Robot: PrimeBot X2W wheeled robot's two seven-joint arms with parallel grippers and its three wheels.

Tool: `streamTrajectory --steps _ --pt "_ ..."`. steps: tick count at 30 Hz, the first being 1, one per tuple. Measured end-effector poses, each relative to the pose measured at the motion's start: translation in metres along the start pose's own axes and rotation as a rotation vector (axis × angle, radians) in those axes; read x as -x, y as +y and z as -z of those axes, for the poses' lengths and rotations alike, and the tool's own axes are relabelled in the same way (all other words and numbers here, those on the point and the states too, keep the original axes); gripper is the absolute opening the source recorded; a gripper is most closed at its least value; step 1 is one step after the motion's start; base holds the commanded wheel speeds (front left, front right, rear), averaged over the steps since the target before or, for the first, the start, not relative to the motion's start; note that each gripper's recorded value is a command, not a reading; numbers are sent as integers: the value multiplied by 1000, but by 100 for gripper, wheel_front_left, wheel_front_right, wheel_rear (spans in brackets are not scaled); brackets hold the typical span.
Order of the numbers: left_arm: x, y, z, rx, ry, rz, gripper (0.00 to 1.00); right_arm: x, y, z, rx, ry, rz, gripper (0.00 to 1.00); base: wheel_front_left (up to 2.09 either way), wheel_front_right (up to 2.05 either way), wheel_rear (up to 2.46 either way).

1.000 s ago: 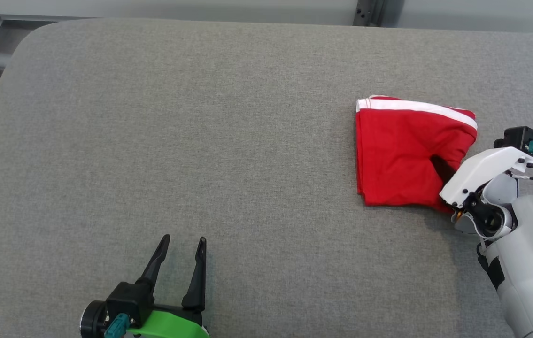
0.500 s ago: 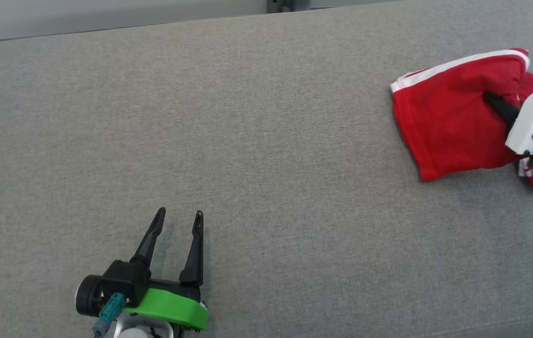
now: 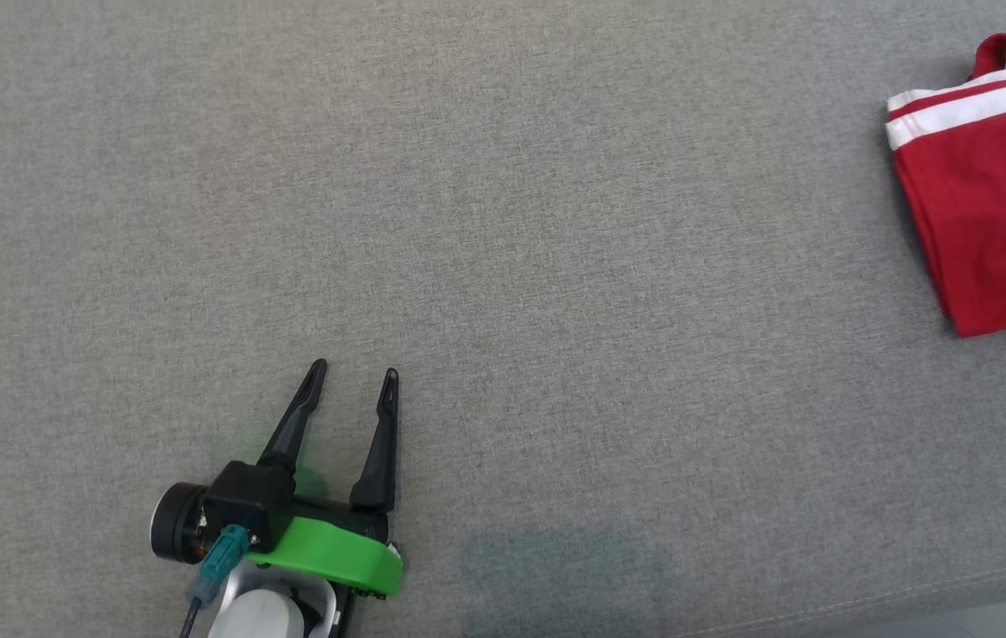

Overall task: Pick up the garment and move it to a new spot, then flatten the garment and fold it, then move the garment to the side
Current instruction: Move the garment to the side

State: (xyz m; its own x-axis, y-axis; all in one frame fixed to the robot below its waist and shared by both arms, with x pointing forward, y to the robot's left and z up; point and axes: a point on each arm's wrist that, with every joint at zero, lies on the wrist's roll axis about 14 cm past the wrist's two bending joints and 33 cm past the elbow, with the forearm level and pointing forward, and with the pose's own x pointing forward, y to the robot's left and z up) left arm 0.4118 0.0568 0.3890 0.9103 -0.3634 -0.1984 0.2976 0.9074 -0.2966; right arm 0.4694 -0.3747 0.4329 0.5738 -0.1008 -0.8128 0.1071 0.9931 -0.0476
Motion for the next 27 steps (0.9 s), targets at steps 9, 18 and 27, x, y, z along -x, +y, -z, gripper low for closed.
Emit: streamTrajectory --steps 9,18,27 --pt "9 7 5 9 18 -33 100 -9 -22 8 24 -66 96 100 0 0 0" --pt "43 11 3 36 21 -102 100 57 -14 -56 113 -572 115 100 0 0 0" --pt "98 36 -18 13 -55 -243 100 144 54 -50 117 -976 -29 100 0 0 0"
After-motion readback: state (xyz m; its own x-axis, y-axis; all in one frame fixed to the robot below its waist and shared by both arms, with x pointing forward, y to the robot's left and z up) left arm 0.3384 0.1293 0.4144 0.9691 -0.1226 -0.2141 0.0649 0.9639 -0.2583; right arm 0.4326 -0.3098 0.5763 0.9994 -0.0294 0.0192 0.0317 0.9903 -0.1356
